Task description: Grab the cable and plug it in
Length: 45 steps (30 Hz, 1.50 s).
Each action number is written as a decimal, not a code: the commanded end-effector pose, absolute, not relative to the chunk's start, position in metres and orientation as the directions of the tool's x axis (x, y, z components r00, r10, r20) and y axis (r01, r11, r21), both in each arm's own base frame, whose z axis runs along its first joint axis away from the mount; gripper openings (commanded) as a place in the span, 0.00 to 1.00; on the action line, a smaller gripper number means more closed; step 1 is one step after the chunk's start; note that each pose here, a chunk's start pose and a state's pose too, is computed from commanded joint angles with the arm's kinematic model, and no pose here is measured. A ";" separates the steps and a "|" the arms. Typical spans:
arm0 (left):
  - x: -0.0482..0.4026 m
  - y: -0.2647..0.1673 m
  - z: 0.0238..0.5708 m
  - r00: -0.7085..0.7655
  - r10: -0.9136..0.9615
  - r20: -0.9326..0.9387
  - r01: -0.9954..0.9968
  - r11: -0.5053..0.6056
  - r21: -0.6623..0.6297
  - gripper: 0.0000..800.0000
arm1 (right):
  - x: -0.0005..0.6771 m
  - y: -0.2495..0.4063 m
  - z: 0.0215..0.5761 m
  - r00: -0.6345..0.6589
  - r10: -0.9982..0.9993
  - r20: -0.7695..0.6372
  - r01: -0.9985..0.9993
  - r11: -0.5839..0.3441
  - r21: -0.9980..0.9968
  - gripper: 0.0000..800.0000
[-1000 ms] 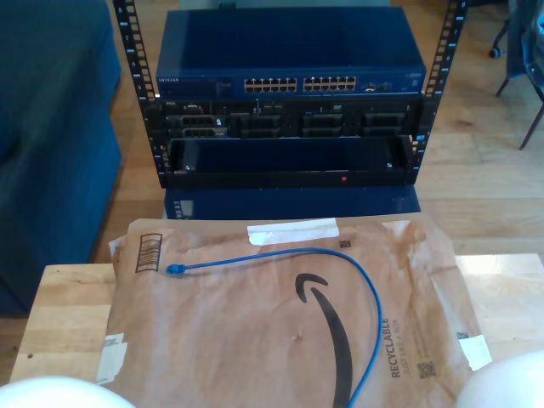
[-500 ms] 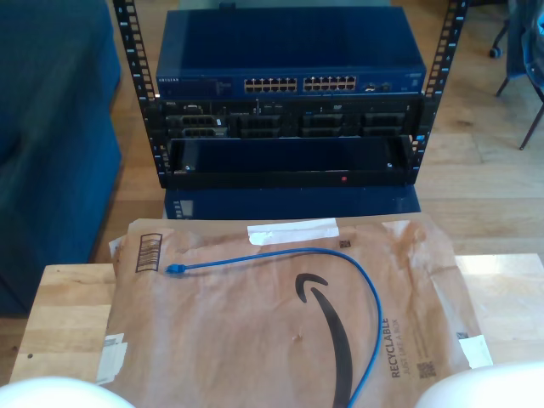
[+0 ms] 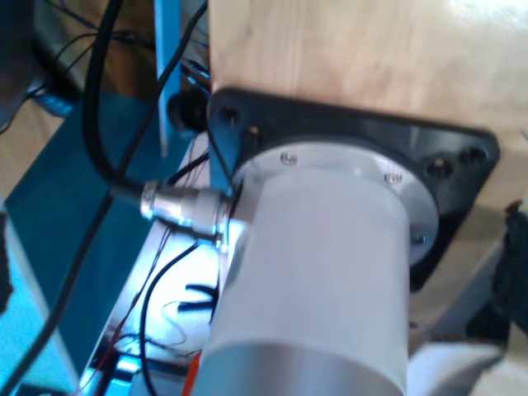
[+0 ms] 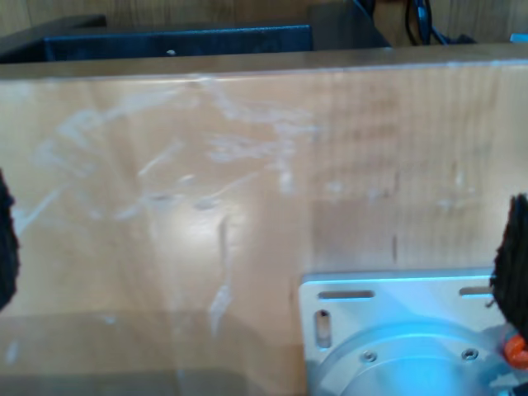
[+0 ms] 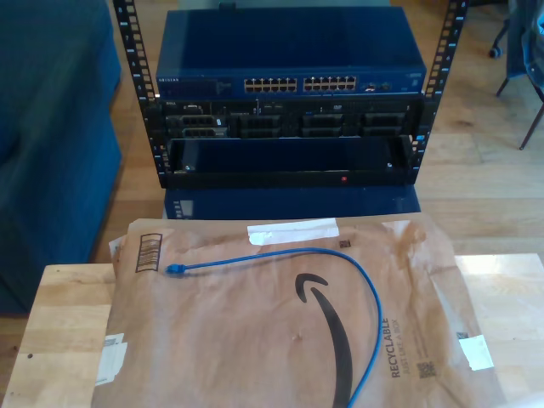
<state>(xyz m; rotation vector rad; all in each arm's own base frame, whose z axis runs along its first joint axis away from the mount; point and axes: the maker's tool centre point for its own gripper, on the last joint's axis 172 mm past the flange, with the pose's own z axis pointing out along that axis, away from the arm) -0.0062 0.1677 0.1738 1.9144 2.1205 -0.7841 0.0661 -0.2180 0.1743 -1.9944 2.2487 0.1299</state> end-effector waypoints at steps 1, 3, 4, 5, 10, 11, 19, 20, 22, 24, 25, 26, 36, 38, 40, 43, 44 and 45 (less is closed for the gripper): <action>-0.004 0.168 0.179 -0.158 0.870 -0.467 0.962 0.030 -0.270 1.00 | 0.067 -0.219 0.183 -0.116 -0.977 -0.178 -0.993 0.120 -0.016 0.99; 0.003 0.170 0.184 -0.155 0.874 -0.460 0.961 0.025 -0.277 1.00 | 0.070 -0.220 0.199 -0.109 -0.964 -0.243 -0.994 0.112 0.003 0.99; 0.007 0.171 0.184 -0.157 0.876 -0.455 0.960 0.028 -0.278 1.00 | 0.072 -0.219 0.207 -0.116 -0.954 -0.278 -0.993 0.116 0.018 0.99; 0.012 0.171 0.184 -0.158 0.877 -0.454 0.961 0.031 -0.274 1.00 | 0.074 -0.219 0.215 -0.131 -0.942 -0.309 -0.991 0.125 0.037 0.99; 0.041 0.177 0.194 -0.134 0.893 -0.430 0.966 0.022 -0.256 1.00 | 0.102 -0.207 0.232 -0.199 -0.866 -0.460 -0.974 0.122 0.191 0.99; 0.049 0.180 0.197 -0.135 0.897 -0.422 0.967 0.025 -0.255 1.00 | 0.104 -0.204 0.235 -0.228 -0.854 -0.468 -0.966 0.139 0.217 0.99; 0.122 0.194 0.220 -0.145 0.924 -0.355 0.961 0.045 -0.275 1.00 | 0.157 -0.199 0.258 -0.239 -0.896 -0.375 -0.953 0.143 0.266 0.99; 0.133 0.194 0.224 -0.147 0.927 -0.346 0.961 0.052 -0.270 1.00 | 0.165 -0.194 0.259 -0.236 -0.900 -0.366 -0.952 0.138 0.273 0.99; 0.153 0.188 0.230 -0.159 0.928 -0.336 0.962 0.070 -0.263 1.00 | 0.177 -0.185 0.260 -0.255 -0.904 -0.343 -0.943 0.153 0.297 0.99; 0.169 0.182 0.234 -0.161 0.933 -0.322 0.962 0.075 -0.264 1.00 | 0.193 -0.170 0.261 -0.252 -0.915 -0.316 -0.937 0.148 0.318 1.00; 0.176 0.179 0.236 -0.160 0.937 -0.311 0.961 0.076 -0.267 1.00 | 0.201 -0.162 0.261 -0.248 -0.919 -0.307 -0.934 0.144 0.326 1.00; 0.181 0.174 0.237 -0.162 0.939 -0.304 0.959 0.077 -0.273 1.00 | 0.209 -0.155 0.260 -0.250 -0.921 -0.299 -0.933 0.147 0.328 1.00; 0.225 0.152 0.258 -0.163 0.963 -0.216 0.957 0.102 -0.270 1.00 | 0.301 -0.063 0.295 -0.147 -0.941 -0.306 -0.982 0.101 0.162 0.99; 0.230 0.150 0.261 -0.150 0.966 -0.211 0.961 0.092 -0.263 1.00 | 0.310 -0.045 0.305 -0.138 -0.946 -0.293 -0.983 0.095 0.155 0.99; 0.232 0.148 0.262 -0.148 0.967 -0.208 0.960 0.090 -0.263 1.00 | 0.320 -0.024 0.315 -0.119 -0.953 -0.278 -0.986 0.082 0.143 0.99; 0.236 0.143 0.262 -0.142 0.969 -0.201 0.961 0.086 -0.263 1.00 | 0.341 0.003 0.328 -0.097 -0.961 -0.258 -0.993 0.077 0.087 0.99; 0.237 0.142 0.262 -0.141 0.970 -0.200 0.961 0.086 -0.264 1.00 | 0.350 0.017 0.330 -0.086 -0.964 -0.253 -0.995 0.072 0.064 0.99; 0.239 0.141 0.261 -0.140 0.970 -0.198 0.960 0.084 -0.265 1.00 | 0.357 0.030 0.331 -0.075 -0.965 -0.249 -0.997 0.067 0.042 0.99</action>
